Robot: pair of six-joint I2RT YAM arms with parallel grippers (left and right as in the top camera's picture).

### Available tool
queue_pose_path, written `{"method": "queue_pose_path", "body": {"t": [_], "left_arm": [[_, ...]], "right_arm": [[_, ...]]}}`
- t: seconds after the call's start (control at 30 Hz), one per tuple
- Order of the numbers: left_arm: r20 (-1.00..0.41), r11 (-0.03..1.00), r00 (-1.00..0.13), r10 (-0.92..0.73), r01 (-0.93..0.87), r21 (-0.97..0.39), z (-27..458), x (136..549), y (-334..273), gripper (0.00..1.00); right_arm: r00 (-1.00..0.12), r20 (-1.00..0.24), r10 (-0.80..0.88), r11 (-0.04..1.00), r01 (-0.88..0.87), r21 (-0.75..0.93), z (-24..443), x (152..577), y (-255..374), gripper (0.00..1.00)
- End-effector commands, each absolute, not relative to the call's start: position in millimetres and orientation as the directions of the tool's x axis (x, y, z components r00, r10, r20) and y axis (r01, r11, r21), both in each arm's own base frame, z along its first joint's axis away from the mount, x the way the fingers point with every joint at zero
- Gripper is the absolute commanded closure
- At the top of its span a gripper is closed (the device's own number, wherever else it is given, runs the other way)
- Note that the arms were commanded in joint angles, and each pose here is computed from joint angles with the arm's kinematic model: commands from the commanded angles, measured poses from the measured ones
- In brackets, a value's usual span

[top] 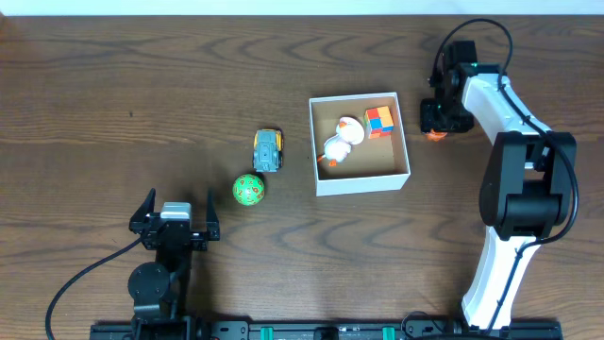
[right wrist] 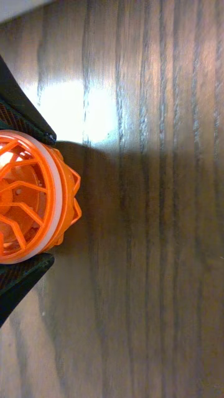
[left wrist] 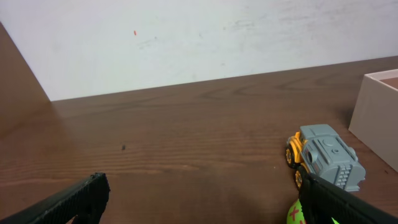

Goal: Pack container
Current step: 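Carry the orange container over the box and lower it inside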

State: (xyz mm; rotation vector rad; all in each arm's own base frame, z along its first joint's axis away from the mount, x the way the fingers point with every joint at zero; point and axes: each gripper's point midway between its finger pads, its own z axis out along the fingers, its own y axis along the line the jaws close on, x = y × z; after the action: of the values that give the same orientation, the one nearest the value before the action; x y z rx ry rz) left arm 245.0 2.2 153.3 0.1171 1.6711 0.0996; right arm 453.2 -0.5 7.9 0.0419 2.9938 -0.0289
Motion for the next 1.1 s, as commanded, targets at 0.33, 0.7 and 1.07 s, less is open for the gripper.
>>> {"method": "queue_pose_path", "body": {"t": [0.33, 0.7, 1.07], "left_arm": [[-0.979, 0.990, -0.151, 0.139, 0.029, 0.136, 137, 244, 2, 0.02], [-0.979, 0.990, -0.151, 0.139, 0.029, 0.136, 137, 244, 2, 0.02], [-0.979, 0.990, -0.151, 0.139, 0.029, 0.136, 137, 244, 2, 0.02]], "right_arm": [[-0.957, -0.288, -0.027, 1.000, -0.026, -0.007, 110, 499, 32, 0.57], [-0.912, -0.351, -0.213, 0.975, -0.223, -0.012, 147, 494, 131, 0.57], [-0.896, -0.335, -0.293, 0.953, -0.299, -0.034, 145, 475, 176, 0.55]]}}
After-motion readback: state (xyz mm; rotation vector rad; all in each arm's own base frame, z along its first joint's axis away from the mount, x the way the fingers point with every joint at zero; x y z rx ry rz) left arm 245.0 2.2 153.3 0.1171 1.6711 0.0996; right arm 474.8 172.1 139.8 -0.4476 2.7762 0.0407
